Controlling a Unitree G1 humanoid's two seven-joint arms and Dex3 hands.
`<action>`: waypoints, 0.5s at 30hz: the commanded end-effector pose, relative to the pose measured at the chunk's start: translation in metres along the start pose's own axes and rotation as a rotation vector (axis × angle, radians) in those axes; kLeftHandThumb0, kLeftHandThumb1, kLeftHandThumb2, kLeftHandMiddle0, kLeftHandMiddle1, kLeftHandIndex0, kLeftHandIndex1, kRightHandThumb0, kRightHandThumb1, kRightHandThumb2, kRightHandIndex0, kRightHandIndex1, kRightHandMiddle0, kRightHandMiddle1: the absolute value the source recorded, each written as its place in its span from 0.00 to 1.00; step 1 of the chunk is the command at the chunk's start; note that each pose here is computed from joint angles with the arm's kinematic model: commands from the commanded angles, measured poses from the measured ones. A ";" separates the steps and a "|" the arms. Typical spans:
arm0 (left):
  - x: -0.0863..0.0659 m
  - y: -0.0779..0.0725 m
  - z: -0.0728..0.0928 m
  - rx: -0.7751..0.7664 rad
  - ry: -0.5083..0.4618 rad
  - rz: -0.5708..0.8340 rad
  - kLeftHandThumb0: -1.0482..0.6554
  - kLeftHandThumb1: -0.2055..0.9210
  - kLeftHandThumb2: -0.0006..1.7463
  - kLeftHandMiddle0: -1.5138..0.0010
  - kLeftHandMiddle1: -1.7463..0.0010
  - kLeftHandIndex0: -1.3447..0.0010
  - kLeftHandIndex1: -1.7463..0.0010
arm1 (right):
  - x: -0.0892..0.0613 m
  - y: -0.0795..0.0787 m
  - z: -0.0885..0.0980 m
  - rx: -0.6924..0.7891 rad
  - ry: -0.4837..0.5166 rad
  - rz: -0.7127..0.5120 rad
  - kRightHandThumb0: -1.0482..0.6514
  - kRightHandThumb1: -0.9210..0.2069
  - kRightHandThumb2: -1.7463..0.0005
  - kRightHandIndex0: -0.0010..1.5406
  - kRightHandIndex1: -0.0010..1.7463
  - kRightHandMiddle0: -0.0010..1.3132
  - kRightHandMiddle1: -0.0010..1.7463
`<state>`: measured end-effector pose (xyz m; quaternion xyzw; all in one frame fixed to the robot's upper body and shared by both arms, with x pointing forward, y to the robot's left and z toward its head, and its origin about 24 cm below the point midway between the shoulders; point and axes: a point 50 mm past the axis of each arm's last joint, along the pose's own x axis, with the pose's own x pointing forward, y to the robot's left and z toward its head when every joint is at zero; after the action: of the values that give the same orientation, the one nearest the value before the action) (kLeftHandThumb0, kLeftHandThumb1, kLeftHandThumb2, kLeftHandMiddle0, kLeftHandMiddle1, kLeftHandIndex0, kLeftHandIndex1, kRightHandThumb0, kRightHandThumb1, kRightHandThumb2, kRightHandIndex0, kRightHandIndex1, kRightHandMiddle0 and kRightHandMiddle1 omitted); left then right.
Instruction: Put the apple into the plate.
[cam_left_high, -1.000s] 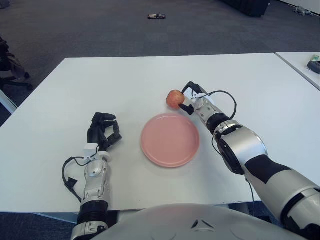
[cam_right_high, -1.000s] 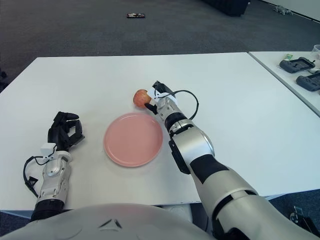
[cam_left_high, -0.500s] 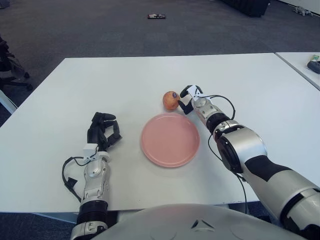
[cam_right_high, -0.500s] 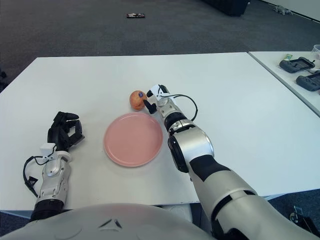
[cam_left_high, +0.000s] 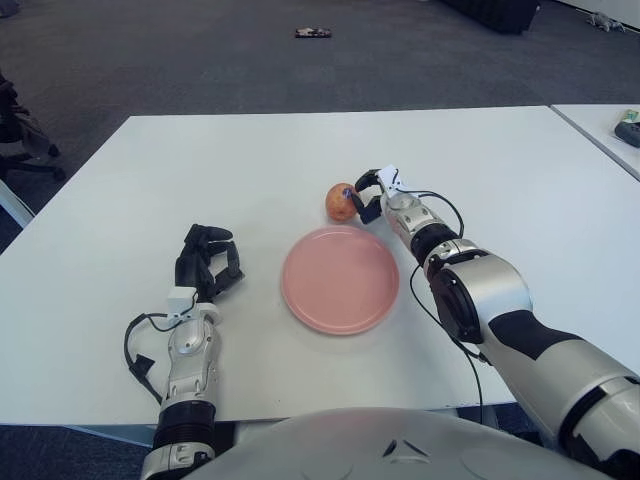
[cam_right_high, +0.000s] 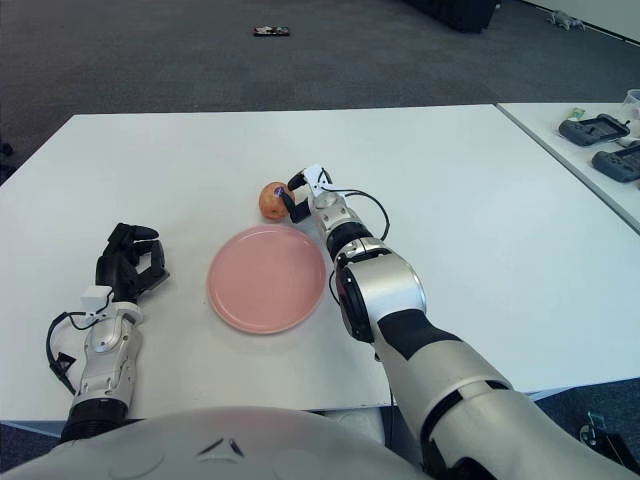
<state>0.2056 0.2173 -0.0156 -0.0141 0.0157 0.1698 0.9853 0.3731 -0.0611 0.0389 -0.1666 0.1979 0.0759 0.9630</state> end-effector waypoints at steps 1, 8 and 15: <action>-0.011 0.002 -0.020 -0.013 0.114 0.011 0.37 0.63 0.63 0.57 0.00 0.66 0.00 | 0.000 0.000 0.019 0.018 -0.071 0.007 0.61 0.89 0.00 0.62 0.94 0.51 1.00; -0.011 0.001 -0.020 0.002 0.110 0.016 0.37 0.64 0.62 0.57 0.00 0.66 0.00 | -0.001 0.003 0.028 -0.098 -0.176 0.022 0.61 0.77 0.08 0.49 0.98 0.49 1.00; -0.012 0.000 -0.020 -0.003 0.109 0.008 0.37 0.64 0.62 0.54 0.00 0.66 0.00 | -0.002 0.006 0.035 -0.214 -0.247 0.085 0.54 0.25 0.49 0.19 0.93 0.15 0.96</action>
<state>0.2057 0.2161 -0.0158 -0.0151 0.0155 0.1697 0.9853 0.3763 -0.0449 0.0548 -0.2275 0.1085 0.1400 0.9575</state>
